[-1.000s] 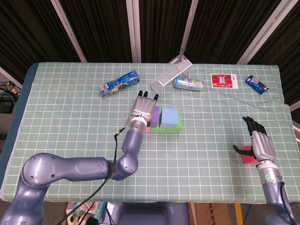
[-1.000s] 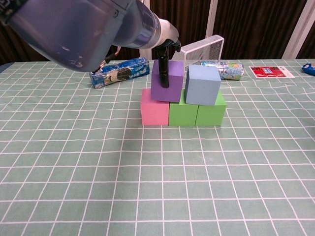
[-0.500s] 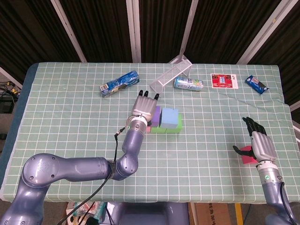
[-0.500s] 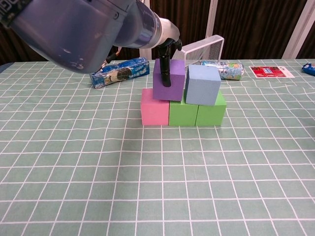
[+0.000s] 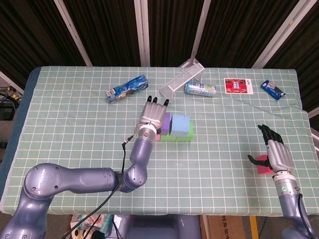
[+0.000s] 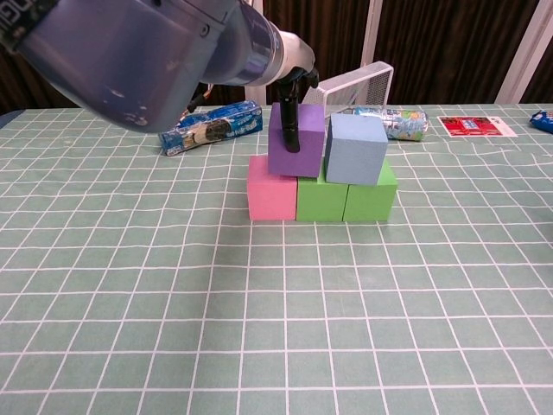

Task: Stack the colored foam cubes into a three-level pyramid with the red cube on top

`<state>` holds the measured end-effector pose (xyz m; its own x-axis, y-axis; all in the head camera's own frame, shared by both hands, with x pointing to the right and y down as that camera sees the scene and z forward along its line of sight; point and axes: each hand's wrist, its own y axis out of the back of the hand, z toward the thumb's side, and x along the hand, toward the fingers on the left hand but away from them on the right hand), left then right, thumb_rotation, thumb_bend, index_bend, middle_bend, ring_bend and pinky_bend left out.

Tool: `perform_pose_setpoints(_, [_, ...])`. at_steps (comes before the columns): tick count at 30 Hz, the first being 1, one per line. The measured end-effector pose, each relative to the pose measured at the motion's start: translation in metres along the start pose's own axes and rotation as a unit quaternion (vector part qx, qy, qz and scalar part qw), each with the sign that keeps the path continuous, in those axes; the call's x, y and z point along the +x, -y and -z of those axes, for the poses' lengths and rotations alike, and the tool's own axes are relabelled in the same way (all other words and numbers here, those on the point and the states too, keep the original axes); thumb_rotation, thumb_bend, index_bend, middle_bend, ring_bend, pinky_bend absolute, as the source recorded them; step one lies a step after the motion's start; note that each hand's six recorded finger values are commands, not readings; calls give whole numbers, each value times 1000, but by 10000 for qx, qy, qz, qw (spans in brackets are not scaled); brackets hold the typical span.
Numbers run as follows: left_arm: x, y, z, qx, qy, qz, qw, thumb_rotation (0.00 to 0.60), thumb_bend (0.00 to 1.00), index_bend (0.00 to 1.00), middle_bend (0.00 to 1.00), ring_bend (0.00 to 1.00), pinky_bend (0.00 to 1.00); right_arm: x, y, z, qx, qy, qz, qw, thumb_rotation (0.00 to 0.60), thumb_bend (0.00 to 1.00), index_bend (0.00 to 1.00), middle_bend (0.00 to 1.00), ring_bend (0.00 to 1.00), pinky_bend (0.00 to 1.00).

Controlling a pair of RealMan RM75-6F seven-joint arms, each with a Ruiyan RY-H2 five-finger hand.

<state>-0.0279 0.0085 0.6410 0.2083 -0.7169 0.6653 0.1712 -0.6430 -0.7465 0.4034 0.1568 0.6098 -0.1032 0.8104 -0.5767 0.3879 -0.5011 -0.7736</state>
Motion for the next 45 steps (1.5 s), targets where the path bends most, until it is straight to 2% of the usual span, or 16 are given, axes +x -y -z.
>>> perform_pose_setpoints(45, [0,5,-6,4,30,14,10000,600,244,0,391,89,35,2,1,1,-4,-12,-17,10000,600,262,0,0,0,0])
